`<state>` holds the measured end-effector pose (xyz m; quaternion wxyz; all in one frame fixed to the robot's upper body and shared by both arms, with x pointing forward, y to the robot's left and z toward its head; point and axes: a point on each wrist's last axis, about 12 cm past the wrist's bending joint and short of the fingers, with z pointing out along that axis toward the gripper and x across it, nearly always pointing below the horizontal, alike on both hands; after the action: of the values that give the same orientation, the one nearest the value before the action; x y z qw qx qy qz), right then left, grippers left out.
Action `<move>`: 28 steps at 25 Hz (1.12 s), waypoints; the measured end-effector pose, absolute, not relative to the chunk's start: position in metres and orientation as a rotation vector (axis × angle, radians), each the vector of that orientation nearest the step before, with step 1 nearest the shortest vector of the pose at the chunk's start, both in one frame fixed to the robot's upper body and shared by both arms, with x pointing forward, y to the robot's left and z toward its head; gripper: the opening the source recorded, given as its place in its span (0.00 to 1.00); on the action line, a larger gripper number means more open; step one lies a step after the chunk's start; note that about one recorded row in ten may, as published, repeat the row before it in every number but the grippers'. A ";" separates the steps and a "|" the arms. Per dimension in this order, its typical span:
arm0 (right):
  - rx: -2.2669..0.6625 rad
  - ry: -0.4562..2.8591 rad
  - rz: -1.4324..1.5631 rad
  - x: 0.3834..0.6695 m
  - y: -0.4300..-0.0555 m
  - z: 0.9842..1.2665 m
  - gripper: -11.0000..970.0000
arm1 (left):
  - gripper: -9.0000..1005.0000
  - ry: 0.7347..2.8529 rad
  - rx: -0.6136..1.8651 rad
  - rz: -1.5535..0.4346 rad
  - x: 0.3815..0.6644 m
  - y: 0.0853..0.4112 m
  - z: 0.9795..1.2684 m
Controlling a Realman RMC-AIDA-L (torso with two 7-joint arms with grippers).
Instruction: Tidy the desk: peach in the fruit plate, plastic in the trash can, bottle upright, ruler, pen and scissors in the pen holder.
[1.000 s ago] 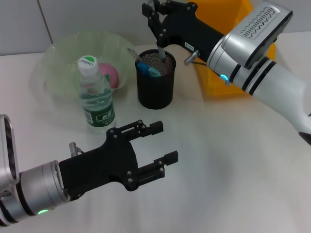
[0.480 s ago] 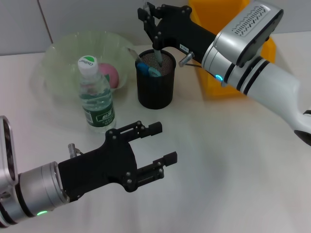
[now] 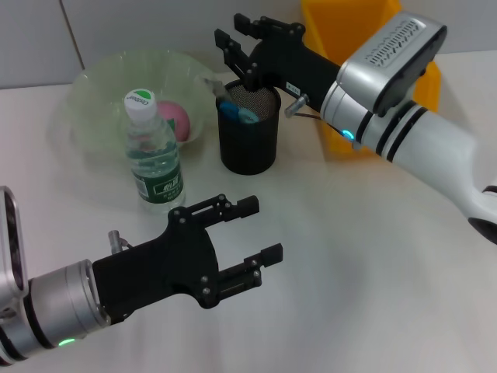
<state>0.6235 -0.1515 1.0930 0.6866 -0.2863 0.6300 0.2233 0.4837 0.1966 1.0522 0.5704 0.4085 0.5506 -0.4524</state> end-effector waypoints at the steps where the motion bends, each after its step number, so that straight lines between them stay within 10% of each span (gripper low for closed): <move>1: -0.634 1.403 0.506 0.622 -0.153 1.093 0.23 | 0.65 1.293 0.958 -1.062 0.483 0.197 1.052; 11: -0.434 1.188 0.705 0.565 -0.211 1.089 0.73 | 0.65 1.298 0.960 -1.060 0.481 0.201 1.051; 22: -0.787 1.456 0.883 0.437 -0.331 1.061 0.87 | 0.65 1.412 0.951 -1.071 0.490 0.205 1.046; 28: -0.830 1.643 0.990 0.420 -0.343 1.054 0.87 | 0.65 1.584 1.059 -1.153 0.498 0.206 1.041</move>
<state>0.4203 -0.3430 1.0542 0.5020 -0.3436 0.6799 0.4096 0.4978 0.2060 1.0415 0.4415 0.4267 0.6382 -0.4644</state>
